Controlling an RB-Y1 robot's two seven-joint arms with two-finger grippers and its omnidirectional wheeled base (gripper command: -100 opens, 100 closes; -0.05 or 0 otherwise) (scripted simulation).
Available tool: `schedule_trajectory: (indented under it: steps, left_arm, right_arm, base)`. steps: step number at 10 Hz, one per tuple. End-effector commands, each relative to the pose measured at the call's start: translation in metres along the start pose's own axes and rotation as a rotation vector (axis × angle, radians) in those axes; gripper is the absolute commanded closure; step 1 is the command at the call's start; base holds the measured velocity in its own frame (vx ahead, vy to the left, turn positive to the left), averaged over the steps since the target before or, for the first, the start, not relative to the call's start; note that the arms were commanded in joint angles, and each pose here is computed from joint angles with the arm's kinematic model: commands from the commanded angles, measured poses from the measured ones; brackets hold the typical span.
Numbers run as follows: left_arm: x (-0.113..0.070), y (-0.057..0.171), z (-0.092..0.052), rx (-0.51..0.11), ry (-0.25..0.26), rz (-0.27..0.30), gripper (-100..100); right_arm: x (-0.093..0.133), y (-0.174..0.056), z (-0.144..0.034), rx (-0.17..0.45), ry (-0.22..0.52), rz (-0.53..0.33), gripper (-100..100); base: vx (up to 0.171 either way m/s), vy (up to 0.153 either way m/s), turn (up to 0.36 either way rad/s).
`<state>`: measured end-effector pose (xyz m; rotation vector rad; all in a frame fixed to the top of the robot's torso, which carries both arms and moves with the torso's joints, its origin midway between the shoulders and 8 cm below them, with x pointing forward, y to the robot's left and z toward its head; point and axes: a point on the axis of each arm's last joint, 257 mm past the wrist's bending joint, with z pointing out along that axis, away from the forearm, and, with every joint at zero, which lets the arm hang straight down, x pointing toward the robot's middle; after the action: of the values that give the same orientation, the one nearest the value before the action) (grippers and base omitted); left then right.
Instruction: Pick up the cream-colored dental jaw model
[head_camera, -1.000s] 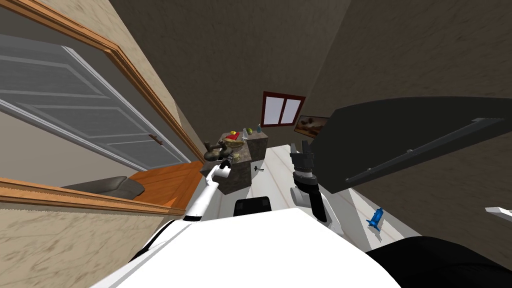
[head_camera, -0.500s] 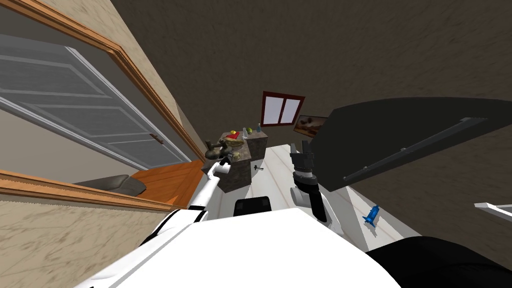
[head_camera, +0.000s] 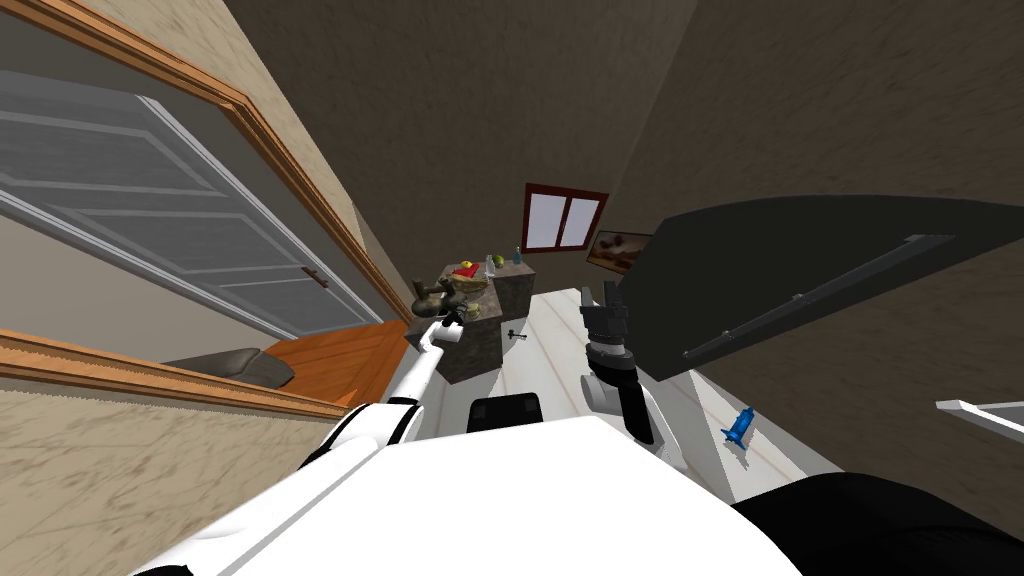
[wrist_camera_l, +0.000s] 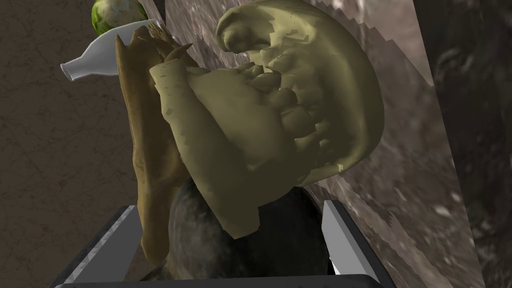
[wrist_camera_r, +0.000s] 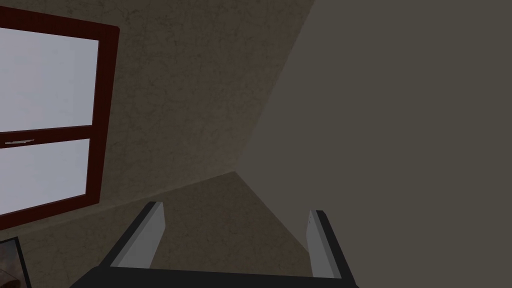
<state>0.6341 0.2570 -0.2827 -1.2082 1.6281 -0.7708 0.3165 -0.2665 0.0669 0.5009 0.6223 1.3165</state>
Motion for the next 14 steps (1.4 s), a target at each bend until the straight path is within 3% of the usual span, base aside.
schedule_trajectory:
  steps: [1, 3, 4, 6, 8, 9, 11, 13, 14]
  left_arm:
    - [0.0, -0.004, 0.007, -0.009, 0.003, 0.003, -100]
    - [0.002, 0.019, 0.01, -0.053, 0.007, 0.005, -100]
    - [-0.004, -0.01, 0.017, 0.005, -0.001, -0.01, -100]
    - [-0.002, -0.02, 0.023, 0.007, 0.004, -0.006, -100]
    - [0.002, 0.008, 0.025, -0.048, 0.01, -0.004, -100]
    - [-0.002, -0.019, 0.032, 0.005, 0.005, -0.02, -100]
    - [0.001, -0.025, 0.037, -0.001, 0.011, -0.016, -100]
    - [0.005, 0.002, 0.039, -0.054, 0.018, -0.015, -100]
    - [0.003, -0.028, 0.045, 0.002, 0.015, -0.032, -100]
  right_arm:
    - [0.0, 0.0, 0.0, 0.0, 0.0, 0.0, 0]
    - [0.0, 0.0, 0.0, 0.0, 0.0, 0.0, 0]
    - [0.0, 0.0, 0.0, 0.0, 0.0, 0.0, 0]
    - [0.0, 0.0, 0.0, 0.0, 0.0, 0.0, 0]
    - [0.0, 0.0, 0.0, 0.0, 0.0, 0.0, 0]
    - [0.0, 0.0, 0.0, 0.0, 0.0, 0.0, 0]
    - [0.0, 0.0, 0.0, 0.0, 0.0, 0.0, 0]
    - [0.0, 0.0, 0.0, 0.0, 0.0, 0.0, 0]
    - [0.0, 0.0, 0.0, 0.0, 0.0, 0.0, 0]
  base:
    - [-0.044, -0.005, -0.002]
    - [-0.006, 0.0, 0.0]
    - [-0.057, -0.002, -0.005]
    - [-0.061, -0.001, -0.003]
    - [0.001, -0.001, -0.001]
    - [-0.054, 0.0, -0.002]
    - [-0.057, -0.002, -0.005]
    - [-0.006, -0.002, 0.001]
    - [-0.067, -0.001, -0.004]
